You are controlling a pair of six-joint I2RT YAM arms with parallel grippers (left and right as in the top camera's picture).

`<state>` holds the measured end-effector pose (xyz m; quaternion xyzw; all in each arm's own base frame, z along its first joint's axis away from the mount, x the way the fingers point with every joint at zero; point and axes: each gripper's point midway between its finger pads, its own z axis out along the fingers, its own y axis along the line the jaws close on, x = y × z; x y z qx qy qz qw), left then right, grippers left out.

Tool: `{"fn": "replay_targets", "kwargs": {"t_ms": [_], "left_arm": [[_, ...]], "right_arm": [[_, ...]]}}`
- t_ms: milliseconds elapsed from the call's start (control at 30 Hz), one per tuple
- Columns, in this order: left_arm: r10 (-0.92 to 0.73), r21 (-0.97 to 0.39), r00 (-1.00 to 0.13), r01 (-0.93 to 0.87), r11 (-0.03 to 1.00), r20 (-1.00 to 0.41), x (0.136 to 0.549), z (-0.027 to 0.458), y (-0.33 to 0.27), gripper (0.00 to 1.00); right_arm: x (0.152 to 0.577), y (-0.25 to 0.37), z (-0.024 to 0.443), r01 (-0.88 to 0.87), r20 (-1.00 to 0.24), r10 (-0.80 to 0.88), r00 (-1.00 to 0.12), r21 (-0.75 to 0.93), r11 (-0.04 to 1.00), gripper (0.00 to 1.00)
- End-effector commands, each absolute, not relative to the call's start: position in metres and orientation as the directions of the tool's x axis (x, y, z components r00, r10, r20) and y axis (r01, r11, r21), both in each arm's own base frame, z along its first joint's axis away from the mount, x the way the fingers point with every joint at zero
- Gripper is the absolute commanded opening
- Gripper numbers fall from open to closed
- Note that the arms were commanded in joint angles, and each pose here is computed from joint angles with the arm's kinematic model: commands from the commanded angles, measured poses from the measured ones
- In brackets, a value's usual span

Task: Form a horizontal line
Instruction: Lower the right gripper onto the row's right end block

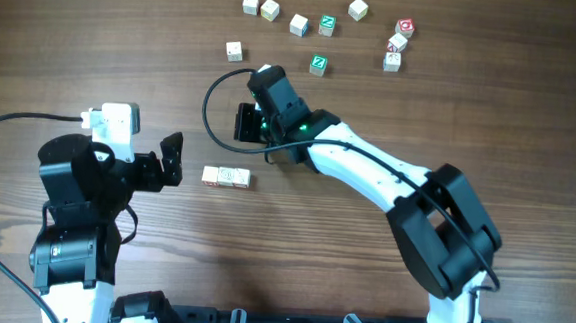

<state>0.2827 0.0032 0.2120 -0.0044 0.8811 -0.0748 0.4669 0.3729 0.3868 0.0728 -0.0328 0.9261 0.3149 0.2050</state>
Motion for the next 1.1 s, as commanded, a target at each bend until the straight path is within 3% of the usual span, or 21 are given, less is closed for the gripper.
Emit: {"fn": "replay_targets", "kwargs": {"t_ms": [0, 467, 1067], "left_arm": [[-0.075, -0.128, -0.560, 0.055, 0.990, -0.825, 0.283, 0.213, 0.006, 1.00], [-0.075, -0.128, -0.560, 0.055, 0.990, -0.825, 0.283, 0.213, 0.006, 1.00], [-0.075, -0.128, -0.560, 0.056, 0.990, -0.825, 0.283, 0.213, 0.006, 1.00]], "right_arm": [[0.367, 0.391, 0.051, -0.150, -0.325, 0.069, -0.943, 0.601, 0.785, 0.05], [0.337, 0.415, 0.030, -0.121, -0.174, 0.003, -0.985, 0.694, 0.710, 0.05], [0.305, 0.415, 0.017, -0.074, -0.071, -0.036, -0.997, 0.661, 0.747, 0.05]]}}
